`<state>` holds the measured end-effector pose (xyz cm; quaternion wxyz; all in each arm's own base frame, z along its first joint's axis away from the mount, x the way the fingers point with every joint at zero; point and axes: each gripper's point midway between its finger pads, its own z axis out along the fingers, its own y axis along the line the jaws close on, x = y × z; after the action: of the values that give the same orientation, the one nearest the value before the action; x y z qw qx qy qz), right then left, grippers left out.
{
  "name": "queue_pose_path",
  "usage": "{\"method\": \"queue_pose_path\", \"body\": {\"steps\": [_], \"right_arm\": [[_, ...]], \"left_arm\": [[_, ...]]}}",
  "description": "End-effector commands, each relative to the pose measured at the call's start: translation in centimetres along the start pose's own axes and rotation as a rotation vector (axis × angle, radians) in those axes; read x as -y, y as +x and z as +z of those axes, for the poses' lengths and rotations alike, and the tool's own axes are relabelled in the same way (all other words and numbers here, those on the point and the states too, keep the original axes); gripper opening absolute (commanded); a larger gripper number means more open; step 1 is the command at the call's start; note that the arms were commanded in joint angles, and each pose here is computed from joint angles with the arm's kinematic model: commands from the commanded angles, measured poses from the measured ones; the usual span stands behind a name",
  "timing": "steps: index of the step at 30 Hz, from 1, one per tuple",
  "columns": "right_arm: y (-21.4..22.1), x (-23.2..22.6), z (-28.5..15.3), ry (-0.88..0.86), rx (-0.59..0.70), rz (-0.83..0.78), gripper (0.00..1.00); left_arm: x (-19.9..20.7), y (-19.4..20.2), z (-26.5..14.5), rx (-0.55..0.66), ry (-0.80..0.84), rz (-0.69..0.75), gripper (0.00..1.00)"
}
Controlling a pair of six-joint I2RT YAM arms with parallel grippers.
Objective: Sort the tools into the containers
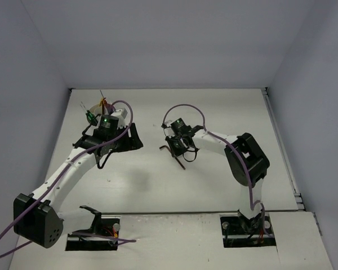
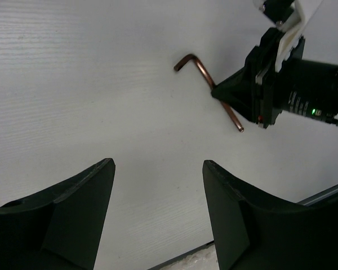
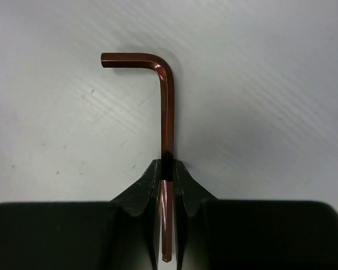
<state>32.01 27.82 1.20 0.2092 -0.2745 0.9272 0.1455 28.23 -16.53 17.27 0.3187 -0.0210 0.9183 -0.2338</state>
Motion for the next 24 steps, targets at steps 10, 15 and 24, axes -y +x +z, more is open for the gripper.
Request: {"method": "queue_pose_path", "body": {"steps": [10,15,24], "right_arm": [[-6.6,-6.3,-6.9,-0.212,0.403,-0.08,0.0],[-7.1,-8.2,-8.6,-0.277,0.465,-0.118,0.0],[-7.9,-9.4,-11.1,-0.326,0.531,-0.146,0.0]], "left_arm": [[5.2,-3.3,1.8,0.062,0.15,-0.044,0.61],[6.3,-3.5,2.6,0.051,0.171,-0.035,0.61],[7.0,-3.8,3.3,0.042,0.2,-0.03,0.61]]}}
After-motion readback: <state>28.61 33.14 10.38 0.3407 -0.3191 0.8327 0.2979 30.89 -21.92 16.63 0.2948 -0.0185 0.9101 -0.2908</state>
